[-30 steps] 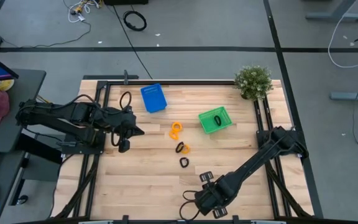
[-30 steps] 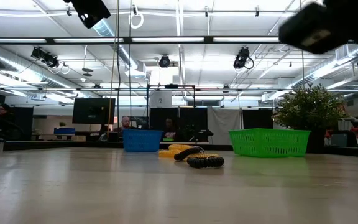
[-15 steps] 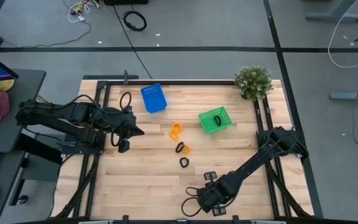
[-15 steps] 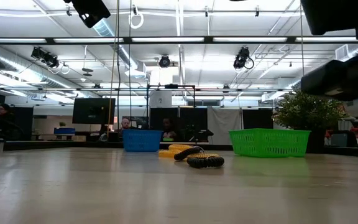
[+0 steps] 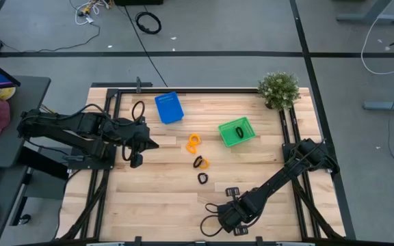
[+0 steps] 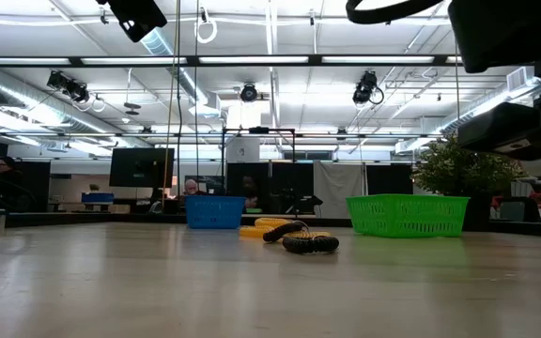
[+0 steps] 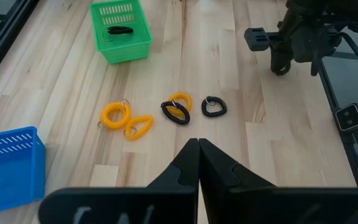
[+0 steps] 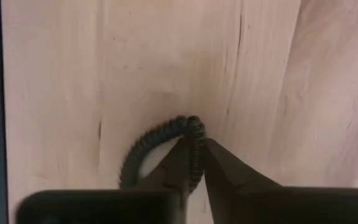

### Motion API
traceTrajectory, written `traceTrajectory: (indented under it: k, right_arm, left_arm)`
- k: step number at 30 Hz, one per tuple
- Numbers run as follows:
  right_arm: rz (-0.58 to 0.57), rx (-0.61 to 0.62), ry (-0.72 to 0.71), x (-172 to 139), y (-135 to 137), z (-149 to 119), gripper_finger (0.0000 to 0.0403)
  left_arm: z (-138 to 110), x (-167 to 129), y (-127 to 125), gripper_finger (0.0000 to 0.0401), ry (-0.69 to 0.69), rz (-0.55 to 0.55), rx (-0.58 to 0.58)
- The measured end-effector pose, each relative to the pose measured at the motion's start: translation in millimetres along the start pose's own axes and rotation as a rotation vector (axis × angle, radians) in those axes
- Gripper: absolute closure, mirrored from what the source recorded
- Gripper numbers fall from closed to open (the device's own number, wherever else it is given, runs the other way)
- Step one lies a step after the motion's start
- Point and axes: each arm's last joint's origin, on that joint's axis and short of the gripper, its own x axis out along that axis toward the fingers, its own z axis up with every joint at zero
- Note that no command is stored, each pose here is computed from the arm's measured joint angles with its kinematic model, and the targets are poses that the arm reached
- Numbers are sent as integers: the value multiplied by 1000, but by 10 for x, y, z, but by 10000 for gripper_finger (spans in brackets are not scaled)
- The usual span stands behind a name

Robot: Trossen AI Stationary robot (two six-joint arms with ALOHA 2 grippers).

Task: Sort spring keychains
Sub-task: Put the black spring keychain into the green bin

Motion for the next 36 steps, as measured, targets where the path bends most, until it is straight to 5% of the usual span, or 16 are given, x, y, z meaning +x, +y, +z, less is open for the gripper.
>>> traceTrajectory:
  k: [8, 19, 23, 29, 36]
  right_arm:
    - [19, -11, 60, -221, -8, -26, 389]
    - [105, -6, -11, -1696, -9, 108, 399]
    - [84, -33, -62, -1974, -11, 128, 399]
    - [-89, -18, 34, -1957, -356, 137, 400]
    - [-135, 299, 11, -1996, -1099, 376, 400]
  left_arm:
    - [1, 0, 0, 396, -1, 0, 1]
    - [1, 0, 5, 396, -3, 10, 3]
    - [3, 0, 9, 396, -7, 27, 3]
    - [17, -1, 15, 396, -26, 51, 1]
    - [17, -1, 15, 396, -25, 51, -3]
